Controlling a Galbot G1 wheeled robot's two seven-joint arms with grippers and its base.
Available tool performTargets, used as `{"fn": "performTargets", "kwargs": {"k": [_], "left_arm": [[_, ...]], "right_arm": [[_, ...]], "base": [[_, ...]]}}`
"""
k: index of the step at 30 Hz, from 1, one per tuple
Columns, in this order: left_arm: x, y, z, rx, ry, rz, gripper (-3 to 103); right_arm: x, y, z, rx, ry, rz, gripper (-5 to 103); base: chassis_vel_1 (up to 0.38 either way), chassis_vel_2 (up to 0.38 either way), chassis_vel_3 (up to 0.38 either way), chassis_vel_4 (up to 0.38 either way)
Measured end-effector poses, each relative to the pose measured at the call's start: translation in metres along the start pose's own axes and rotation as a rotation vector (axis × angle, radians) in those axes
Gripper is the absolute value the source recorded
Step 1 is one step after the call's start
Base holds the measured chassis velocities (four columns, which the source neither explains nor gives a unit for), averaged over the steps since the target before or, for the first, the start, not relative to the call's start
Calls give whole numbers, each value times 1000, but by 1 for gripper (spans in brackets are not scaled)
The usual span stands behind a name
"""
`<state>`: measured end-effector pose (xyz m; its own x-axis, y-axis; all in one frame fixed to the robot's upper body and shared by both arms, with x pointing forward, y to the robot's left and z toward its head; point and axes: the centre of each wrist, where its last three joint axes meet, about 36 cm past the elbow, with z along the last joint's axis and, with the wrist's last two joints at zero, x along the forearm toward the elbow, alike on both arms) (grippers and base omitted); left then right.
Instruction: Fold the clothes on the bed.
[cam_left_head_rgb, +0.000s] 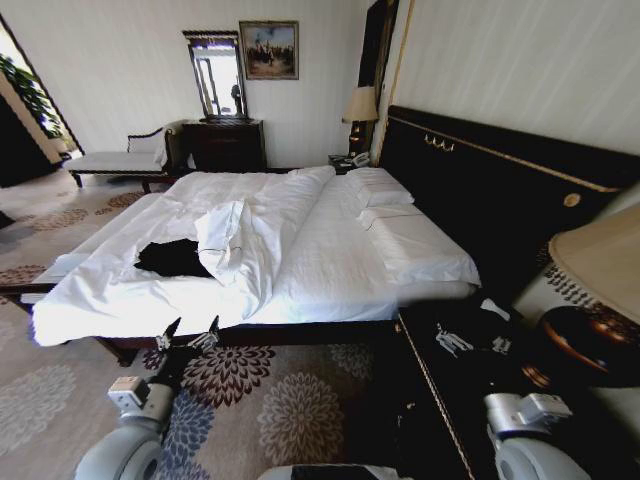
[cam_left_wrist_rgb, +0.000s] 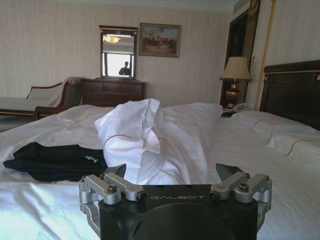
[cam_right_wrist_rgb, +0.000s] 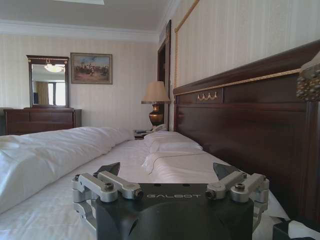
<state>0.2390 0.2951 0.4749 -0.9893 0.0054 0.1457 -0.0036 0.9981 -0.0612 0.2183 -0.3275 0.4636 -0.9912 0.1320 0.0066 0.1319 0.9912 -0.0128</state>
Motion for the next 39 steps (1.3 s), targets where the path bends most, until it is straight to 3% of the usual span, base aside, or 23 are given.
{"fn": "performTargets", "kwargs": {"k": [25, 39], "left_arm": [[-1, -1, 1, 6, -8, -1, 100], [-1, -1, 2, 9, -14, -8, 100]], "right_arm": [[1, 1, 1, -6, 8, 20, 100], [1, 2, 0, -12, 7, 22, 100]], "base": [[-158, 190, 160, -186], [-45, 244, 33, -255]]}}
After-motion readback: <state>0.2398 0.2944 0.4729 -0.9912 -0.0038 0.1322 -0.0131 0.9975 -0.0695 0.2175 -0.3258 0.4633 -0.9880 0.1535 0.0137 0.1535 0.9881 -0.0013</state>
